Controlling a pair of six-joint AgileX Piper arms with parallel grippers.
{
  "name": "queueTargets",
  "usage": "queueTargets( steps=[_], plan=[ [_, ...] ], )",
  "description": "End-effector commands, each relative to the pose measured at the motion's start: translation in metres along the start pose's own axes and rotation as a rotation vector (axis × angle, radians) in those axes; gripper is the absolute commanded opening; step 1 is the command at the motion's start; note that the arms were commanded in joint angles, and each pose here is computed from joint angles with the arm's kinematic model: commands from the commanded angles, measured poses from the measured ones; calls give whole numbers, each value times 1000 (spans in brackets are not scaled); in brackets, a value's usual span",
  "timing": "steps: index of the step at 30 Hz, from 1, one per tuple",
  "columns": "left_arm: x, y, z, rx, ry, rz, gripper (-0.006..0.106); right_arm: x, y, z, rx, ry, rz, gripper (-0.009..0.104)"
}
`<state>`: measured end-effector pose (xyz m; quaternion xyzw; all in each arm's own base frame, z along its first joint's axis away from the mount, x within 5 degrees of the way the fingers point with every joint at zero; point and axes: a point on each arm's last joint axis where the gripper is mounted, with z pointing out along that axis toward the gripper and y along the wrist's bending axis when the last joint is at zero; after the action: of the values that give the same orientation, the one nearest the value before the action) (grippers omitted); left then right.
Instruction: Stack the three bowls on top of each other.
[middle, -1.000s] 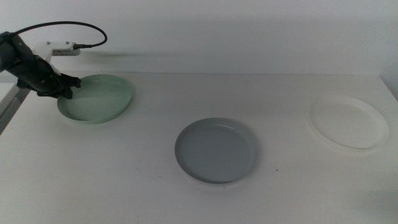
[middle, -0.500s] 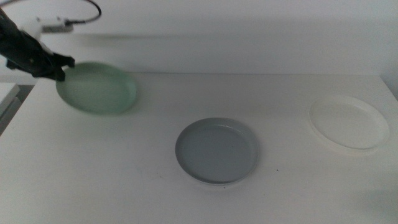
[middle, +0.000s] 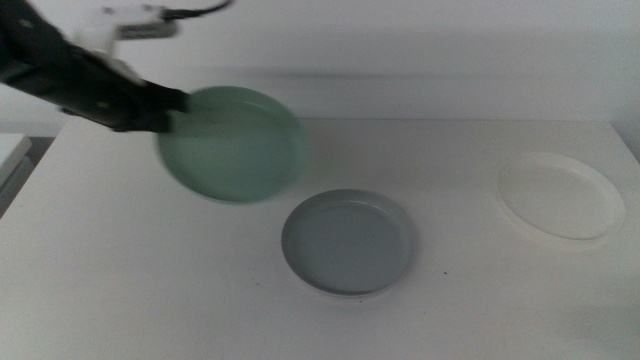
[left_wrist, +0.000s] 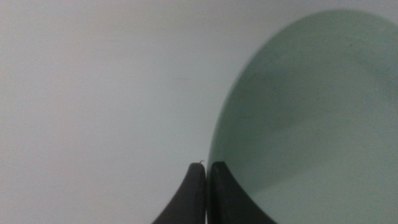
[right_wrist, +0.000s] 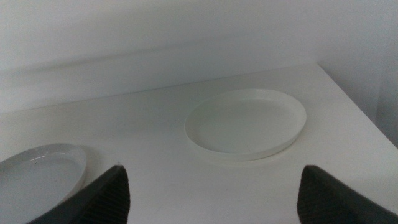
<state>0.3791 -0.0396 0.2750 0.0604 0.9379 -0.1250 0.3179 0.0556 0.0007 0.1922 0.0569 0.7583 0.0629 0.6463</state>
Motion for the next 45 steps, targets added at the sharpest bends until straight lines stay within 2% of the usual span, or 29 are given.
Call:
queueTargets(
  steps=[1,8,13,24,37,41,43,45],
  plan=[
    [4,-30,6,46,-8,-12,-2,0,-1,0,7,-11,-7,75],
    [19,-96,36,133,10,-6,-2,0,-1,0,7,-11,-7,75],
    [35,-121,58,161,68,-6,-2,0,-1,0,7,-11,-7,75],
    [54,-124,98,138,131,-24,-2,0,-1,0,7,-11,-7,75],
    [66,-121,112,126,204,-16,-1,0,-1,0,7,-11,-7,75],
    [66,-119,112,124,222,-21,10,0,-1,0,7,-11,-7,75],
    [67,-118,111,125,236,-22,23,0,-1,0,7,-11,-7,75],
    [65,-117,105,129,240,-13,42,0,-1,0,7,-11,-7,75]
  ],
)
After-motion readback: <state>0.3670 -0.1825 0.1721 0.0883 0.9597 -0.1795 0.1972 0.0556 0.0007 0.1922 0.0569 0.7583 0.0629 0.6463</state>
